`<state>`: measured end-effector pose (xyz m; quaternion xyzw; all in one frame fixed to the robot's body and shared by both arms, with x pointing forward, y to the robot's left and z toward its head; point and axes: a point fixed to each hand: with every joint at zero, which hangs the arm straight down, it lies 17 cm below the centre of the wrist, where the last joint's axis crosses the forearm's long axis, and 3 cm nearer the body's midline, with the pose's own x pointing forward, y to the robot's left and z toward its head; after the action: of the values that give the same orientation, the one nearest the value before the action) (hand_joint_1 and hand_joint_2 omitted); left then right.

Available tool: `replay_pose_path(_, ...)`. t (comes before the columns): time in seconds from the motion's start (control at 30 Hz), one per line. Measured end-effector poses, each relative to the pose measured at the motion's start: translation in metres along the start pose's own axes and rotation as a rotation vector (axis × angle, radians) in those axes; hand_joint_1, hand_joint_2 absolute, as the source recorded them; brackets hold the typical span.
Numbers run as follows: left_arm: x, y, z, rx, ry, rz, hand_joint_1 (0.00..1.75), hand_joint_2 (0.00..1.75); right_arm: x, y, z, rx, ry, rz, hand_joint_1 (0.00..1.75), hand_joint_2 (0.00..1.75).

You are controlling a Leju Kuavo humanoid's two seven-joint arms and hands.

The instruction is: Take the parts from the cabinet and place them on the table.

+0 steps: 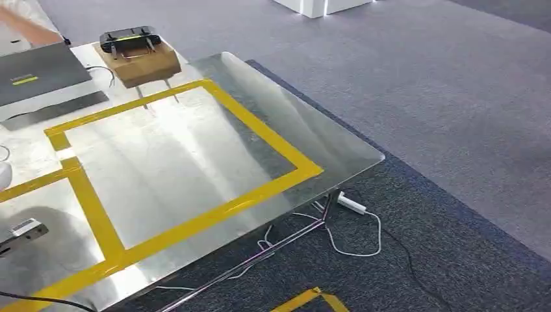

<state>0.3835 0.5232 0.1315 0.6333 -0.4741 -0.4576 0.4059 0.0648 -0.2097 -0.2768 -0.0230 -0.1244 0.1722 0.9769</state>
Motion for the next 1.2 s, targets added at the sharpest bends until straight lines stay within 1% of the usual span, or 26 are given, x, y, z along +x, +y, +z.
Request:
replay_pose_path(0.13,0.000,-0.012,0.015,-0.049,-0.040,-0.003,1.75,1.75,0.000,0.001,0.000,0.008,0.001,-0.004,0.00,0.00)
replay_pose_path(0.23,-0.006,-0.020,0.026,-0.090,-0.044,-0.011,1.75,1.75,-0.001,0.000,0.000,0.008,0.003,-0.010,0.00,0.00)
replay_pose_path(0.53,-0.027,-0.031,0.045,-0.151,-0.016,-0.031,1.75,1.75,-0.001,0.000,0.000,0.008,0.005,-0.015,0.00,0.00)
replay_pose_path(0.83,-0.051,-0.026,0.058,-0.161,0.011,-0.033,1.75,1.75,0.005,-0.002,0.000,0.004,-0.018,-0.015,0.00,0.00)
replay_pose_path(1.0,-0.046,-0.021,0.064,-0.180,-0.027,0.027,1.75,1.75,0.010,-0.003,-0.001,0.002,-0.034,-0.018,0.00,0.00)
replay_pose_path(1.1,-0.040,-0.020,0.073,-0.213,-0.068,0.062,1.75,1.75,0.010,-0.003,-0.001,0.003,-0.034,-0.023,0.00,0.00)
replay_pose_path(1.2,-0.032,-0.015,0.079,-0.210,-0.108,0.100,1.75,1.75,0.010,-0.003,-0.001,0.004,-0.032,-0.029,0.00,0.00)
